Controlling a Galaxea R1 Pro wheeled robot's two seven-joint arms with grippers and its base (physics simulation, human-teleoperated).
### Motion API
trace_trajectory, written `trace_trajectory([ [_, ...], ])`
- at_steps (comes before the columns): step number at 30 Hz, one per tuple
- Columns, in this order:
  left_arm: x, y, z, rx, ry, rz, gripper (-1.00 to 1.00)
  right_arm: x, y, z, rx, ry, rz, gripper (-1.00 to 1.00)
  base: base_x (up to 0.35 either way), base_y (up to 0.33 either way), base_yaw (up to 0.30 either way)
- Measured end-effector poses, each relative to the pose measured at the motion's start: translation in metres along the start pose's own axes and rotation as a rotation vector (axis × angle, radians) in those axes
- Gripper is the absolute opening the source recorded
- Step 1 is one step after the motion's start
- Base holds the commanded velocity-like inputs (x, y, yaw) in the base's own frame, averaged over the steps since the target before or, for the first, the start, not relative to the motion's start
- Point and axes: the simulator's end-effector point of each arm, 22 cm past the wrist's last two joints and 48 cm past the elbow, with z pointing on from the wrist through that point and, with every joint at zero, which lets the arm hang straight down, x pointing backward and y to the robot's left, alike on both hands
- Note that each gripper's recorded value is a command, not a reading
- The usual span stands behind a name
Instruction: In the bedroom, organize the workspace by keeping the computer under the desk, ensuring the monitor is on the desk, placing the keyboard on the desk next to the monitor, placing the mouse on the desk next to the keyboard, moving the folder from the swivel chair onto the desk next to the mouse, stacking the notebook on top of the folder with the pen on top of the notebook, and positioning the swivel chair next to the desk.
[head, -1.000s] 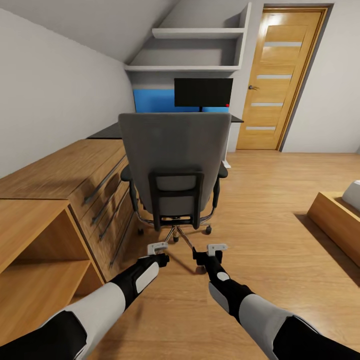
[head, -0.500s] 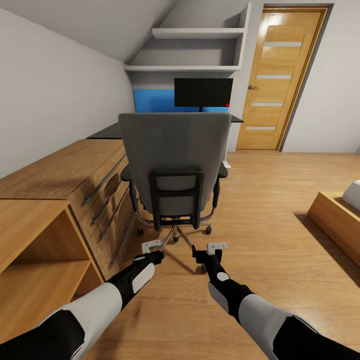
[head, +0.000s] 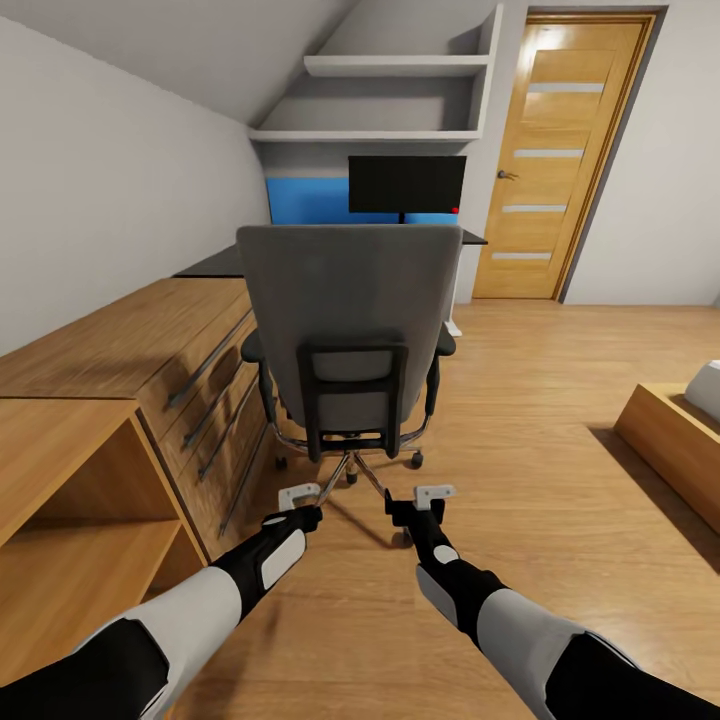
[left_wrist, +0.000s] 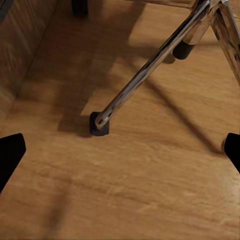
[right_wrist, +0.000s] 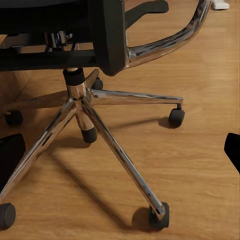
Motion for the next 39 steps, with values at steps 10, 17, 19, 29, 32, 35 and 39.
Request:
trace_trajectory([
  [10, -0.0002, 0.0007, -0.0001, 0.000, -0.002, 0.000, 1.00, 0.0070, -0.0067, -0.0018, 0.008, 0.011, -0.012, 1.00, 0.175, 0.000, 0.000],
  [17, -0.0037, 0.0036, 0.0008, -0.006, -0.022, -0.012, 1.00, 0.0072, -0.0068, -0.0017, 0.008, 0.011, -0.012, 1.00, 0.225, 0.000, 0.000],
  [19, -0.0036, 0.0054, 0.0012, -0.010, -0.026, -0.012, 1.00, 0.0074, -0.0069, -0.0017, 0.009, 0.011, -0.012, 1.00, 0.070, 0.000, 0.000],
  [29, -0.0033, 0.0067, 0.0016, -0.014, -0.031, -0.011, 1.00, 0.0073, -0.0069, -0.0017, 0.008, 0.011, -0.012, 1.00, 0.121, 0.042, 0.000],
  [32, -0.0031, 0.0066, 0.0016, -0.014, -0.030, -0.010, 1.00, 0.0075, -0.0074, -0.0016, 0.009, 0.011, -0.012, 1.00, 0.008, 0.003, 0.000],
  [35, -0.0031, 0.0066, 0.0016, -0.014, -0.030, -0.010, 1.00, 0.0075, -0.0079, -0.0016, 0.010, 0.011, -0.012, 1.00, 0.002, 0.001, 0.000],
  [39, -0.0031, 0.0066, 0.0016, -0.014, -0.030, -0.011, 1.00, 0.0074, -0.0080, -0.0017, 0.010, 0.011, -0.012, 1.00, 0.070, 0.000, 0.000],
])
